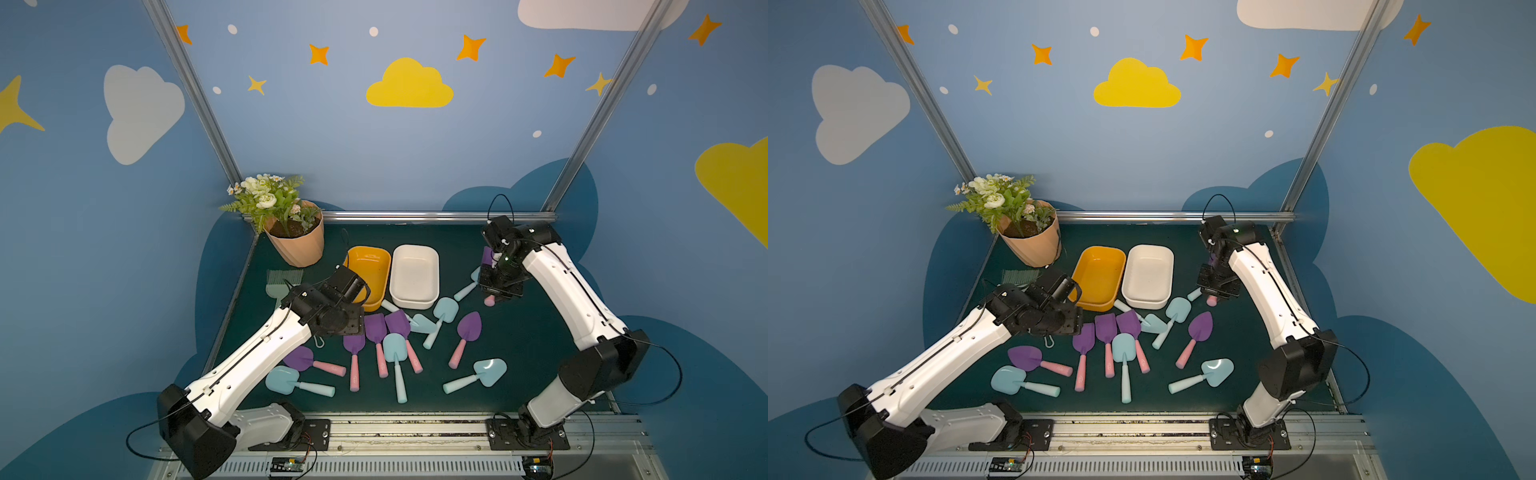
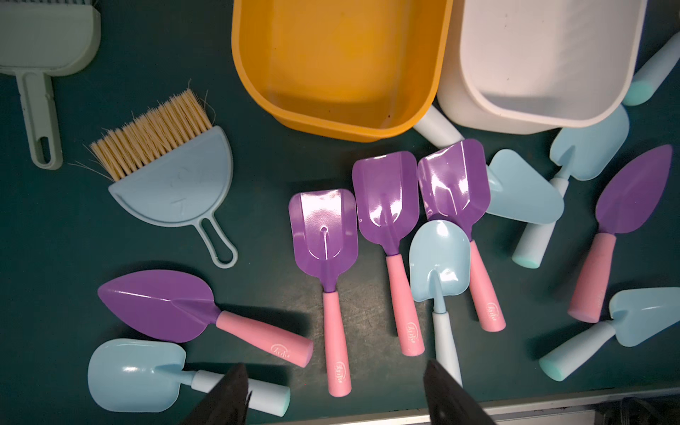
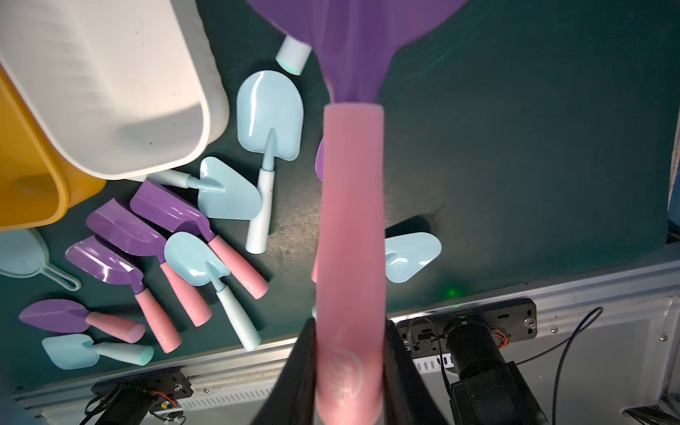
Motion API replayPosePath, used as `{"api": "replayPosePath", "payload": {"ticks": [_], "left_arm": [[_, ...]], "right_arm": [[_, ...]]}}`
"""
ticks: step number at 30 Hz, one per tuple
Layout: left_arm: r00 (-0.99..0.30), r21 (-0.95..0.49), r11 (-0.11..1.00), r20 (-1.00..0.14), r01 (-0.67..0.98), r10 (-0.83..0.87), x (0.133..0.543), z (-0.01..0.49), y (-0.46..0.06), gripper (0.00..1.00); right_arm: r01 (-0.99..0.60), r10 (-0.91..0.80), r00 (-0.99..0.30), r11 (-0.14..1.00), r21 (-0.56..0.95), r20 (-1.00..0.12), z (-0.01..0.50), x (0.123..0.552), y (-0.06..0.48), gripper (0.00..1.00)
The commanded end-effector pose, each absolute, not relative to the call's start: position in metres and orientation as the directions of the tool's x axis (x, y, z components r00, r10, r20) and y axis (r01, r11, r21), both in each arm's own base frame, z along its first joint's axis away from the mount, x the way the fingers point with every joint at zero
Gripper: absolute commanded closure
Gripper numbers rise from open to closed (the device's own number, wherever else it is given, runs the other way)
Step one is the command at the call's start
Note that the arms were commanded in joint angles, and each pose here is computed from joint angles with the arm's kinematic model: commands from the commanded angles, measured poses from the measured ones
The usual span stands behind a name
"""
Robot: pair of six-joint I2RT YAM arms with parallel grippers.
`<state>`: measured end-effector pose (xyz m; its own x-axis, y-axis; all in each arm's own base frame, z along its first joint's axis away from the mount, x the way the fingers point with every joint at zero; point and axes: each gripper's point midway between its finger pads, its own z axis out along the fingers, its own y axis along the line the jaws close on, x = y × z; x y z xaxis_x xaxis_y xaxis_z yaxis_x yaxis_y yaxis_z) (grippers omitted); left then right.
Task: Sort the small shovels by color and place them into the storage box
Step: Place the shovel in the storage box.
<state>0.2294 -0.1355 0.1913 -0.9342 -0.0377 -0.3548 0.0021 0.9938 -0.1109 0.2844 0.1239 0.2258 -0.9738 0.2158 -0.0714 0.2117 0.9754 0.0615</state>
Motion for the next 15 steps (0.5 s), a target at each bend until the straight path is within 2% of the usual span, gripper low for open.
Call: {"api": "replayPosePath", "payload": {"ticks": [1,8,15], "left_arm": [[-0.940,-0.101,0.994,-0.342,0.033,-0.004,0.230,0.197,-0.132,0.29],[-0.943,-0.120,0.993,-0.332,0.006,-0.034,0.237,0.199,-0.121,0.29],[-0.942,-0.133,0.991,-0.329,-0.018,-0.062,0.235,0.201,-0.111,0.30]], "right_arm": [[0.168,0.170,-0.985,0.984,0.058,-0.030,0.228,0.289,0.143,1.00],[0.078,0.080,-0.997,0.990,0.119,-0.012,0.214,0.330,0.202,1.00],[0.044,0.038,-0.998,0.989,0.138,0.045,0.179,0.350,0.241,1.00]]}}
